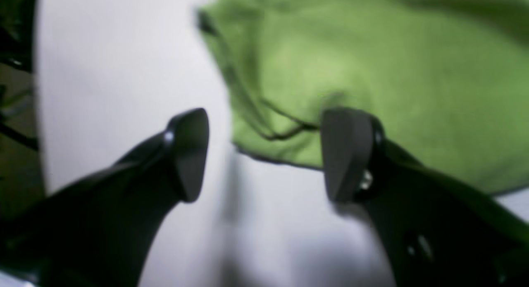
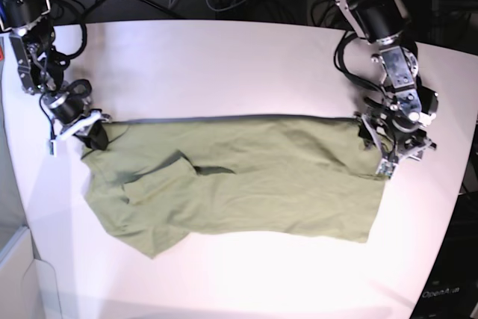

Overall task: Fold the T-shirt properly
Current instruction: 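Pull the shirt edge with both grippers away from the hem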

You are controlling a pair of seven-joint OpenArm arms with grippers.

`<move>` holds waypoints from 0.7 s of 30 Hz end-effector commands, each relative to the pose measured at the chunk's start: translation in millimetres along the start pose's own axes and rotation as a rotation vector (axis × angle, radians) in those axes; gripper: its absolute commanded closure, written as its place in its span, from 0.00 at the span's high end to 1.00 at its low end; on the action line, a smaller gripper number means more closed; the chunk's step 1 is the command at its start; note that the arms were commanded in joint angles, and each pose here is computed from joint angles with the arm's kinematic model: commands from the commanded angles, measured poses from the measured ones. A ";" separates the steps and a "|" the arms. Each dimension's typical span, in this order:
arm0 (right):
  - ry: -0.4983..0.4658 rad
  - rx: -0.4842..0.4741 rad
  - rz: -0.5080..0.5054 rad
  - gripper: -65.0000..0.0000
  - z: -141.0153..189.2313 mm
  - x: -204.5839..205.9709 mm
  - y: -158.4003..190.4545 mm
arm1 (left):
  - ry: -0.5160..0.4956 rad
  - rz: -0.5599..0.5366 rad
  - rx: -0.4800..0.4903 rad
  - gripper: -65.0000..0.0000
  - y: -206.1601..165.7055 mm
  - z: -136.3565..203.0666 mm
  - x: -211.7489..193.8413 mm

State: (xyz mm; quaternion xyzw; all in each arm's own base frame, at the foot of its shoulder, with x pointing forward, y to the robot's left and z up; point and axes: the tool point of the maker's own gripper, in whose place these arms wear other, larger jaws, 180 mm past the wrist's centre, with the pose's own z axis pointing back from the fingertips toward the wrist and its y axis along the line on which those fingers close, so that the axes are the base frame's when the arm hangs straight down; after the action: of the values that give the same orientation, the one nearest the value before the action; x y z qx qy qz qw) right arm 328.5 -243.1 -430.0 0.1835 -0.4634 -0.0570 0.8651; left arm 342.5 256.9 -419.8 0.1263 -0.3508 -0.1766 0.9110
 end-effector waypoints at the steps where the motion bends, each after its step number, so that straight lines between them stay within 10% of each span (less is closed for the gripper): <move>1: -0.037 0.005 0.011 0.18 1.9 15.6 -2.0 | -0.043 -0.004 0.028 0.63 12.7 1.2 19.2; 6: -0.036 0.006 0.010 0.12 1.6 15.0 -1.4 | -0.029 0.007 0.008 0.54 6.8 -3.9 16.7; 12: -0.031 0.009 0.013 0.01 1.3 13.7 -0.1 | -0.031 0.009 0.009 0.00 7.4 -4.2 17.5; 21: -0.013 -0.001 0.009 0.01 4.8 4.9 -3.9 | -0.003 0.016 -0.017 0.03 2.4 -11.1 7.8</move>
State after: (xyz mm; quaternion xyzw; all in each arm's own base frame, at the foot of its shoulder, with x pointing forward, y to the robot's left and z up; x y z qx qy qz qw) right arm 323.2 -241.7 -433.6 0.1855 -0.4606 -0.0604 0.8659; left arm 347.9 251.4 -432.0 0.1051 -0.3421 -0.1736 0.9175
